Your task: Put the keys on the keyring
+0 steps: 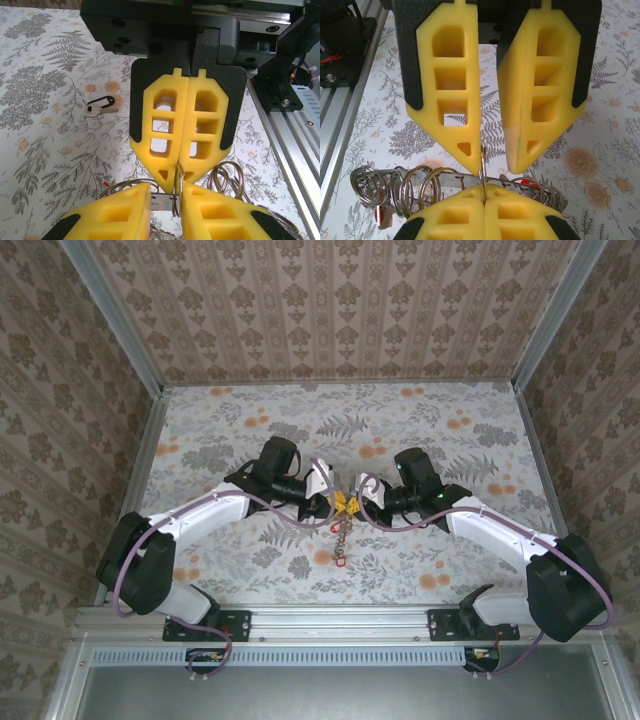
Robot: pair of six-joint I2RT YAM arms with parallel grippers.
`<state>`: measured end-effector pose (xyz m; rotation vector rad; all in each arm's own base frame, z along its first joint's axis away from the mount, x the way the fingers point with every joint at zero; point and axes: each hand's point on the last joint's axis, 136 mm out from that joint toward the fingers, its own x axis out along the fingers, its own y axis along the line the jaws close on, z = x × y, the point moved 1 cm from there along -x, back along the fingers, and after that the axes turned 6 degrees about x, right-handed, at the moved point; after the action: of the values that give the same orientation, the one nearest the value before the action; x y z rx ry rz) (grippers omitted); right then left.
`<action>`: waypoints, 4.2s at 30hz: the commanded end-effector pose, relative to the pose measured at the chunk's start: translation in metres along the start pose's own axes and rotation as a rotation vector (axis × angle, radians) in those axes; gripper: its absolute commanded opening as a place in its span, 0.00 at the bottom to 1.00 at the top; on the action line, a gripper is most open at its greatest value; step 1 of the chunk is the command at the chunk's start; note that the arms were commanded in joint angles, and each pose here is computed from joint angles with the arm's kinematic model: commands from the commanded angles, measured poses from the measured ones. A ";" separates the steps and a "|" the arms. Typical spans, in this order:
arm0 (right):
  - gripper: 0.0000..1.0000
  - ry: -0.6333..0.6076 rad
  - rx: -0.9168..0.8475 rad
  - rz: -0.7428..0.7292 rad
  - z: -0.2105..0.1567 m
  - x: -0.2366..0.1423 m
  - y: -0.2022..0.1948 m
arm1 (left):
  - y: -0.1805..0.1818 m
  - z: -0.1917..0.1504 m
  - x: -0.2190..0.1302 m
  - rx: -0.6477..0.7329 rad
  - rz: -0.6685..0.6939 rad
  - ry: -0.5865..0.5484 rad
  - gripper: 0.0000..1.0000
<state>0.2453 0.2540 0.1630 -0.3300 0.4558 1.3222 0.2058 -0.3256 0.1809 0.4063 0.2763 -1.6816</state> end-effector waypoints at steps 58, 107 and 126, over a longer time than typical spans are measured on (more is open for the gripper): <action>0.00 -0.110 -0.026 0.021 0.030 -0.004 -0.003 | -0.001 0.011 0.000 0.042 -0.024 -0.019 0.17; 0.34 0.438 1.314 -0.826 -0.165 -0.095 -0.133 | 0.019 0.017 -0.021 -0.003 0.190 0.024 0.00; 0.30 0.541 1.343 -0.859 -0.185 -0.076 -0.155 | 0.022 0.020 -0.021 -0.006 0.190 0.028 0.00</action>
<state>0.3568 0.0674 0.0369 0.2773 1.3323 -0.0689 0.2241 -0.3154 0.1867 0.4478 0.3252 -1.4954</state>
